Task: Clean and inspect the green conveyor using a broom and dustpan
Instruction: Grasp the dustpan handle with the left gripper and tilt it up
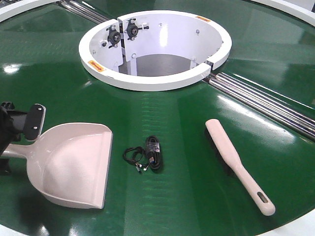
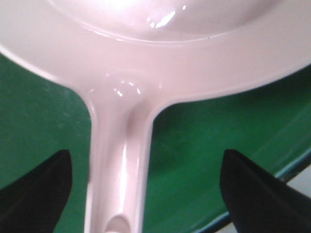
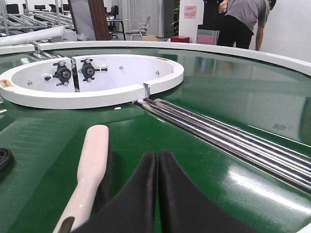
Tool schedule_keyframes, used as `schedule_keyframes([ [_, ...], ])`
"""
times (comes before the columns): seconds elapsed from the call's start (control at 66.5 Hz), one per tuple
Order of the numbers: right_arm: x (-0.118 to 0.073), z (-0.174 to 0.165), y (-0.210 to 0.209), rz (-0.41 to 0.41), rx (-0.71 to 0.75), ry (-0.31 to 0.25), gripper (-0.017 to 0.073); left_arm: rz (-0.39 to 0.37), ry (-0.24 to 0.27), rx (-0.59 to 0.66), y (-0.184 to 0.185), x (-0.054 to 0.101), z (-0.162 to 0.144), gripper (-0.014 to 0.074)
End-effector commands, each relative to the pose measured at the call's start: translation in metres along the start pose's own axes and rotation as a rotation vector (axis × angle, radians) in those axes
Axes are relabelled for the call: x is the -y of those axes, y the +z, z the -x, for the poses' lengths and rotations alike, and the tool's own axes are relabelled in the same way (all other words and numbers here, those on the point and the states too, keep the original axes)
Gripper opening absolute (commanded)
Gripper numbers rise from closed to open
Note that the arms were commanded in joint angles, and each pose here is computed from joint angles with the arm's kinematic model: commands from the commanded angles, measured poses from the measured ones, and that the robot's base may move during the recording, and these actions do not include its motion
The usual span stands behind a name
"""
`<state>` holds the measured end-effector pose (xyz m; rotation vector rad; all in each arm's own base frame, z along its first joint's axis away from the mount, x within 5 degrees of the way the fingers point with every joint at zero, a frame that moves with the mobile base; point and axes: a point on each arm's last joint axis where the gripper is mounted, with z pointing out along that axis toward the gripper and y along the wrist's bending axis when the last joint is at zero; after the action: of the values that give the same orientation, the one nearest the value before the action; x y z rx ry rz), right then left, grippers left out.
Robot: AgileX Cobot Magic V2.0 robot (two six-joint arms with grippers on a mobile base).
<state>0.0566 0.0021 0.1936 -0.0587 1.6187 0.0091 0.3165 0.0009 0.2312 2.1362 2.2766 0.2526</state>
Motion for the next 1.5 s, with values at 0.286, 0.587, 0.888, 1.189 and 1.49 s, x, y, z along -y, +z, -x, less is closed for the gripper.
schedule_keyframes([
  [0.286,0.0,0.007,-0.001,0.003,0.087,-0.006,-0.0008,0.083,0.08,-0.001,0.001,-0.014,0.003,0.0559],
  [0.587,0.0,0.007,-0.001,0.003,0.087,-0.006,-0.0008,0.072,0.119,-0.001,0.008,-0.017,0.004,0.0298],
  [0.888,0.0,0.007,-0.001,0.003,0.087,-0.006,-0.0008,0.108,0.122,0.01,-0.003,-0.015,0.008,-0.0008],
  [1.189,0.0,0.007,-0.001,0.003,0.087,-0.006,-0.0008,0.125,0.08,0.013,-0.011,-0.011,0.02,-0.0007],
  [1.49,0.0,0.007,-0.001,0.003,0.087,-0.006,-0.0008,0.099,0.035,-0.049,-0.012,-0.008,0.022,-0.0007],
])
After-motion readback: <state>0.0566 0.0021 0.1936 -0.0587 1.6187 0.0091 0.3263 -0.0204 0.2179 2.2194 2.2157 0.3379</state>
